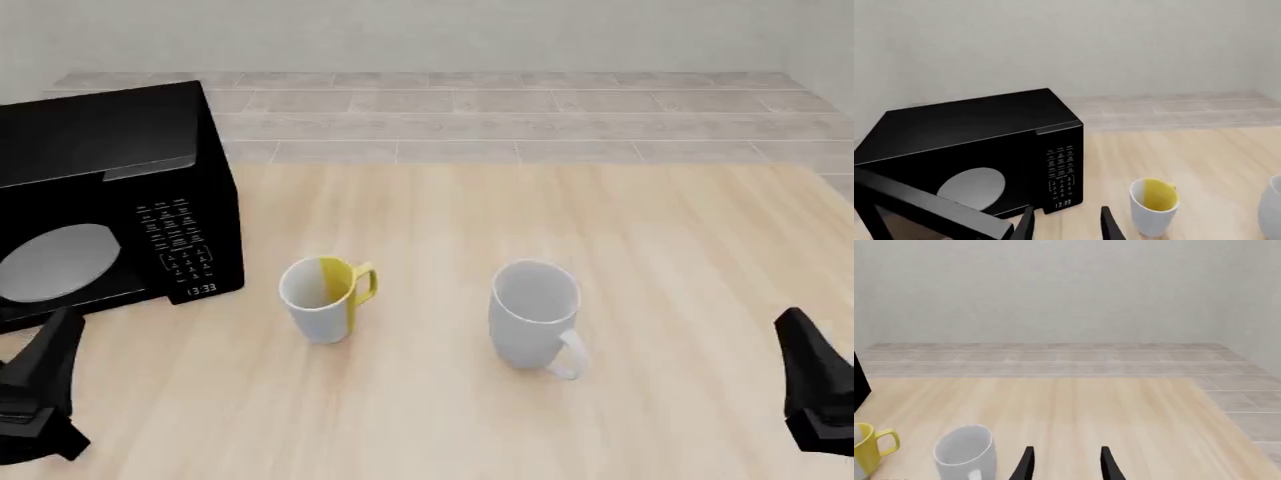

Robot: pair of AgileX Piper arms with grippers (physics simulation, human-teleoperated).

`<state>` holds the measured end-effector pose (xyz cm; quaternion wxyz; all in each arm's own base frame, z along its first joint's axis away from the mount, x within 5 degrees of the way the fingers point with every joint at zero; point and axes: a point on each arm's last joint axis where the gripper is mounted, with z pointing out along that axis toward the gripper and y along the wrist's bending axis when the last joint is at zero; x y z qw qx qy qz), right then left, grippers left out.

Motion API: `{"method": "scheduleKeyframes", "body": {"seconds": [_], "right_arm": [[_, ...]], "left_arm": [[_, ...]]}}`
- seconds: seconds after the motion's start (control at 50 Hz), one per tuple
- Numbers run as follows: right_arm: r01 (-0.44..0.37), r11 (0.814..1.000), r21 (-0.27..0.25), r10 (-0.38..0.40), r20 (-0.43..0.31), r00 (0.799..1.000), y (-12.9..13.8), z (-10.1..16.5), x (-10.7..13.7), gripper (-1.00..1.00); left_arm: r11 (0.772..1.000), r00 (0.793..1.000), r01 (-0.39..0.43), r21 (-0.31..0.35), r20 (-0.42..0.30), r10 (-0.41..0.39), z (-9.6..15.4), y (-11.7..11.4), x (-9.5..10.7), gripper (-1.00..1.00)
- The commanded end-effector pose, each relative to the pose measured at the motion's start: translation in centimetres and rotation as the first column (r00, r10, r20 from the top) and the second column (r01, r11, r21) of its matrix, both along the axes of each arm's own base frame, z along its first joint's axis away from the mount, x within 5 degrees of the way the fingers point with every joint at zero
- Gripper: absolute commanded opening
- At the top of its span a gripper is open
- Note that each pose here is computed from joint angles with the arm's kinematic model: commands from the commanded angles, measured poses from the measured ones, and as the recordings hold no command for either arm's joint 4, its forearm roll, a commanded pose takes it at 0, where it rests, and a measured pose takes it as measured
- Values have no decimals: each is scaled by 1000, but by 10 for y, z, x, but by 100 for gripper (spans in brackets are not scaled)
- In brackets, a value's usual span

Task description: Put the yellow and white mug to the front of the white mug.

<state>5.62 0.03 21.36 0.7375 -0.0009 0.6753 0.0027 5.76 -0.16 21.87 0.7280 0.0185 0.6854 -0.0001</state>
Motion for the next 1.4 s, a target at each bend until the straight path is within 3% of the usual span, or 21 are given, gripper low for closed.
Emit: {"method": "scheduleKeyframes", "body": {"seconds": [0.02, 0.06, 0.22, 0.32, 0.48, 0.52, 0.62, 0.64, 0.66, 0.68, 0.86, 0.92, 1.04, 1.06, 1.08, 1.12, 1.14, 1.16, 1.2, 1.26, 1.4], "right_arm": [[1, 1000, -12, -2, -24, 1000, 0, -2, 2, 100], [-11, 1000, 9, 11, -21, 1000, 1, -2, 1, 100], [-46, 999, -2, 46, -17, 999, 3, -1, 2, 100], [-88, 996, -31, 85, -68, 994, 7, 2, 21, 100], [-206, 970, -126, 192, -115, 975, 21, 29, 46, 100], [-251, 962, -108, 239, -113, 964, 27, 37, 48, 100], [-291, 950, -114, 271, -164, 949, 36, 51, 64, 100], [-293, 949, -120, 277, -137, 951, 35, 55, 59, 100], [-309, 938, -158, 288, -144, 947, 38, 58, 61, 100], [-328, 932, -153, 298, -189, 936, 42, 56, 70, 100], [-433, 877, -208, 374, -270, 887, 63, 88, 83, 100], [-468, 861, -197, 402, -300, 865, 71, 97, 88, 100], [-491, 838, -238, 403, -337, 851, 77, 115, 95, 100], [-514, 823, -243, 426, -334, 841, 80, 120, 92, 100], [-515, 822, -242, 423, -345, 838, 82, 122, 95, 100], [-551, 793, -260, 445, -369, 816, 91, 126, 99, 100], [-551, 793, -260, 445, -369, 816, 91, 126, 99, 100], [-580, 767, -274, 463, -390, 796, 99, 125, 103, 100], [-610, 744, -272, 479, -419, 772, 110, 122, 109, 100], [-631, 726, -274, 486, -445, 753, 121, 120, 118, 100], [-696, 651, -304, 504, -513, 695, 151, 115, 135, 100]], "left_arm": [[999, 999, -25, -28, 25, 26, -4, 2, -1, 100], [999, 999, -25, -28, 26, 26, -4, 2, -1, 100], [999, 999, -25, -28, 26, 26, -4, 2, -1, 100], [999, 999, -25, -28, 25, 26, -4, 2, -1, 100], [999, 999, -25, -28, 25, 26, -4, 2, -1, 100], [999, 999, -25, -28, 26, 25, -4, 2, -1, 100], [999, 999, -25, -27, 25, 26, -4, 2, -1, 100], [999, 999, -25, -28, 25, 26, -4, 2, -1, 100], [999, 999, -25, -28, 25, 26, -4, 2, -1, 100], [999, 999, -25, -28, 26, 26, -4, 2, -1, 100], [999, 999, -25, -28, 25, 26, -4, 2, -1, 100], [999, 999, -25, -28, 26, 26, -4, 2, -1, 100], [999, 999, -25, -28, 26, 26, -4, 2, -1, 100], [999, 999, -25, -28, 25, 26, -4, 2, -1, 100], [999, 999, -25, -28, 25, 26, -4, 2, -1, 100], [999, 999, -25, -28, 25, 26, -4, 2, -1, 100], [999, 999, -25, -28, 25, 26, -4, 2, -1, 100], [999, 999, -25, -28, 25, 26, -4, 2, -1, 100], [999, 999, -25, -28, 25, 26, -4, 2, -1, 100], [999, 999, -25, -28, 25, 26, -4, 2, -1, 100], [999, 999, -25, -28, 25, 26, -4, 2, -1, 100]]}}
